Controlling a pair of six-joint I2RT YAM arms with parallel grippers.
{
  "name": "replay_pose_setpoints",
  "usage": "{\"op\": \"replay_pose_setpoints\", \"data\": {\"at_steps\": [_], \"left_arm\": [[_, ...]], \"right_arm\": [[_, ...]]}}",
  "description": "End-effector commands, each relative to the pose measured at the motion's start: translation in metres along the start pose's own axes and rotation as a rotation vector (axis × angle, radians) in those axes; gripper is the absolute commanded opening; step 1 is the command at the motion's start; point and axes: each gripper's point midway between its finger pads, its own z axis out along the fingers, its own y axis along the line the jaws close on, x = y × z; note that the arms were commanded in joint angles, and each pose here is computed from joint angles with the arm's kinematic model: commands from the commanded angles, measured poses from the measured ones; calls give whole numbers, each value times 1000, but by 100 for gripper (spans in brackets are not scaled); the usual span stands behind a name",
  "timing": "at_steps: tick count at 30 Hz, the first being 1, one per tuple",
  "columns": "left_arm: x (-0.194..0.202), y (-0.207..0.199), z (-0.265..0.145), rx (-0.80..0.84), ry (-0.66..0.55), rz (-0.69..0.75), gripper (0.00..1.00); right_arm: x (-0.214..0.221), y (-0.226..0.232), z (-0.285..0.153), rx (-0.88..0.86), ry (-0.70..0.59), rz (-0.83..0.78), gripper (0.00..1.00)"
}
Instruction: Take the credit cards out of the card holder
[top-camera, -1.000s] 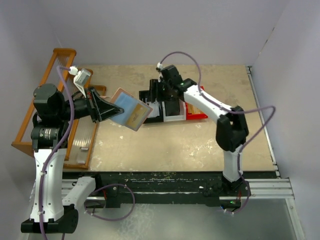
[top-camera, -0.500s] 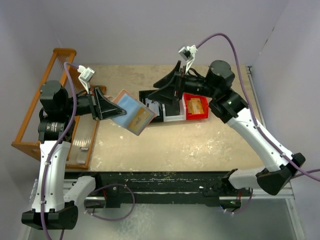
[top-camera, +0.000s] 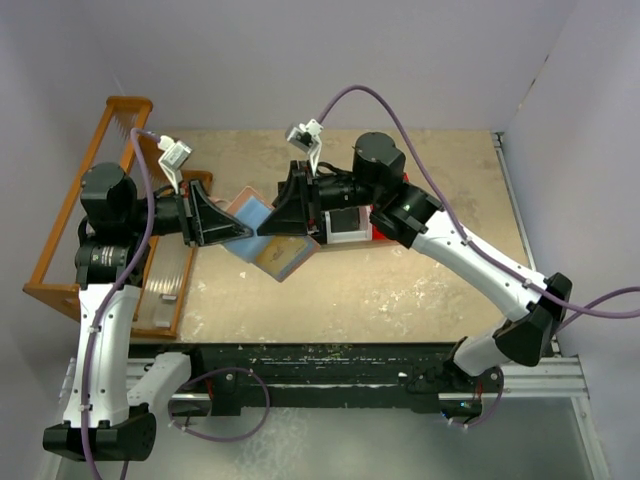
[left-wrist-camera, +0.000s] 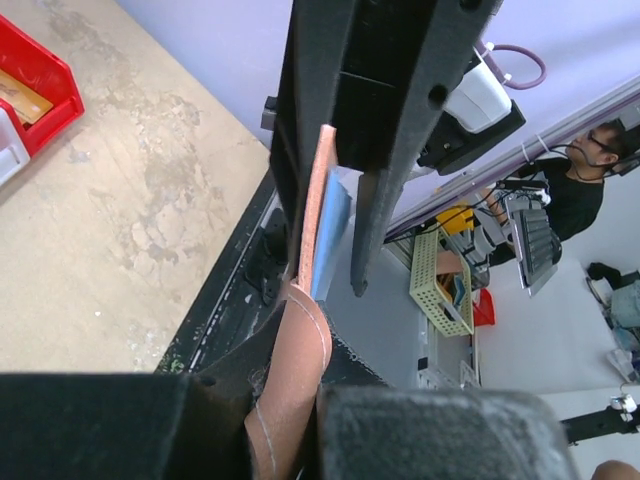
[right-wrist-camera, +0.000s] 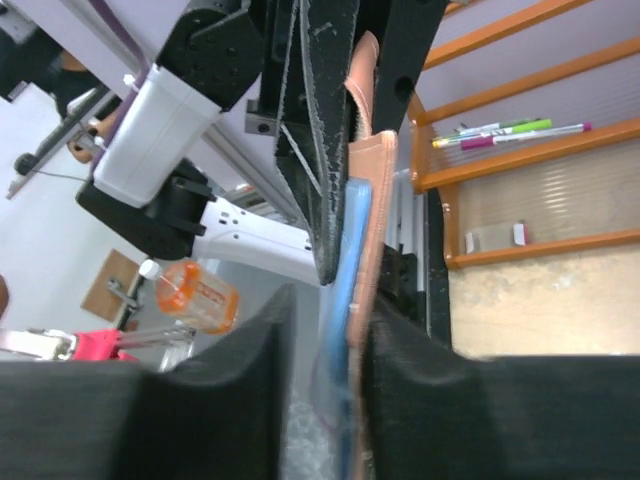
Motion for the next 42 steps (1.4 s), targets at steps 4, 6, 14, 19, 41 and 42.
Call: {"op": "replay_pose_setpoints", "data": {"at_steps": [4, 6, 14, 19, 41, 42], "left_arm": [[5, 6, -2, -28, 10, 100, 13], [6, 10, -3, -45, 9, 116, 27], [11, 9, -6, -89, -9, 209, 72], [15, 2, -7, -80, -38, 239, 67], [11, 21, -2, -87, -107, 108, 55], [12, 21, -1, -80, -108, 97, 56]], "right_arm": [[-24, 39, -11, -91, -85, -66, 0], [-24, 32, -13, -52, -101, -48, 0], [-36, -2, -28, 160, -315, 103, 0], [-52, -2, -44, 176, -518, 185, 0], [-13, 8, -18, 40, -487, 280, 0], [-13, 8, -17, 36, -487, 281, 0]]}}
